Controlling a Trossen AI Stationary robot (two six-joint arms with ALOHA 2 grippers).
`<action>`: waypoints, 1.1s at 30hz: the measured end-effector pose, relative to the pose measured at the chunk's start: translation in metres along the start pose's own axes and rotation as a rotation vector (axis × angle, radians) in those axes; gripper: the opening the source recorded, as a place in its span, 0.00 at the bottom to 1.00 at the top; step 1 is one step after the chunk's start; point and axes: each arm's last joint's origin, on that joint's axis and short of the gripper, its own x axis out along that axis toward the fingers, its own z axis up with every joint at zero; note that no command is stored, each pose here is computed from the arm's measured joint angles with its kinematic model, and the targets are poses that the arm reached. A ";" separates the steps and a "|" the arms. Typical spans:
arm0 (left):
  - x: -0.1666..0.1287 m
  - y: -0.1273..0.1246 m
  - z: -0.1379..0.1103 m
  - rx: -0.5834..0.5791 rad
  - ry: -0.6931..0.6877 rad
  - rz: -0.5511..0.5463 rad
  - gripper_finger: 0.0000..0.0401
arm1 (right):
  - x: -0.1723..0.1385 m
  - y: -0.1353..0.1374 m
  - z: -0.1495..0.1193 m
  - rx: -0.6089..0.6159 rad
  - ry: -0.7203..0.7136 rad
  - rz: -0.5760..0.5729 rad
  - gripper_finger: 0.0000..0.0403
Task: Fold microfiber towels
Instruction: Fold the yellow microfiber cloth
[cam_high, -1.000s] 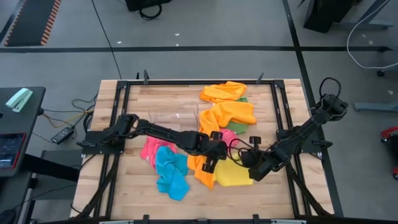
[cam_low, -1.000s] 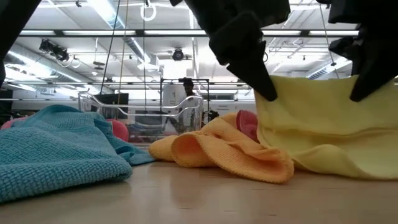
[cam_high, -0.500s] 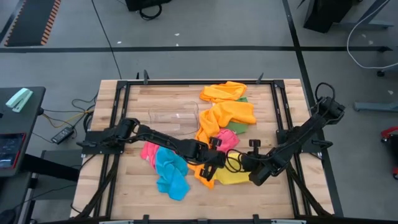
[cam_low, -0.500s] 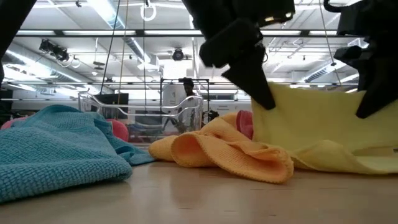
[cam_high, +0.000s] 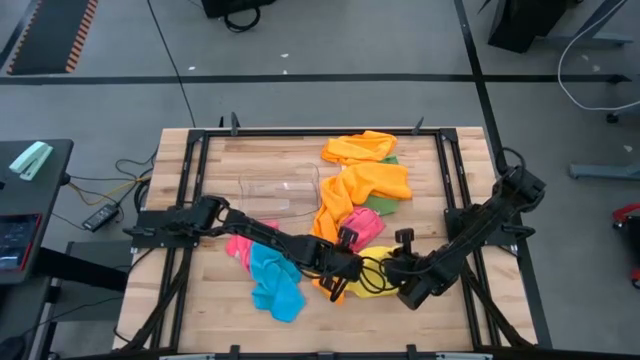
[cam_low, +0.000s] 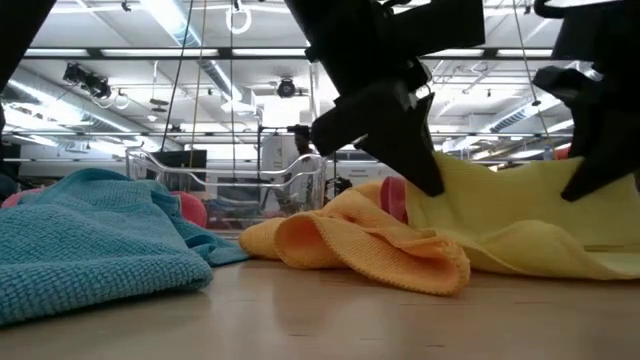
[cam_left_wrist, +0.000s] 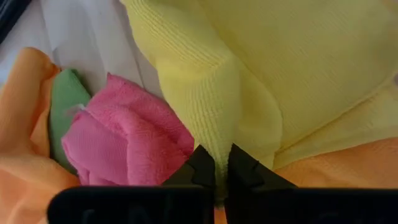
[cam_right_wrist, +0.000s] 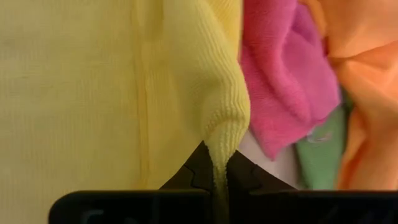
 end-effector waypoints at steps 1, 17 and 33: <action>0.000 0.000 0.000 0.004 0.000 0.002 0.05 | -0.001 -0.001 0.001 -0.008 -0.002 -0.002 0.04; -0.004 -0.005 0.003 0.120 0.015 0.086 0.05 | -0.006 0.000 -0.004 -0.102 -0.043 -0.099 0.04; -0.007 -0.004 0.002 0.282 0.110 0.267 0.06 | -0.006 -0.005 -0.005 -0.195 -0.063 -0.206 0.04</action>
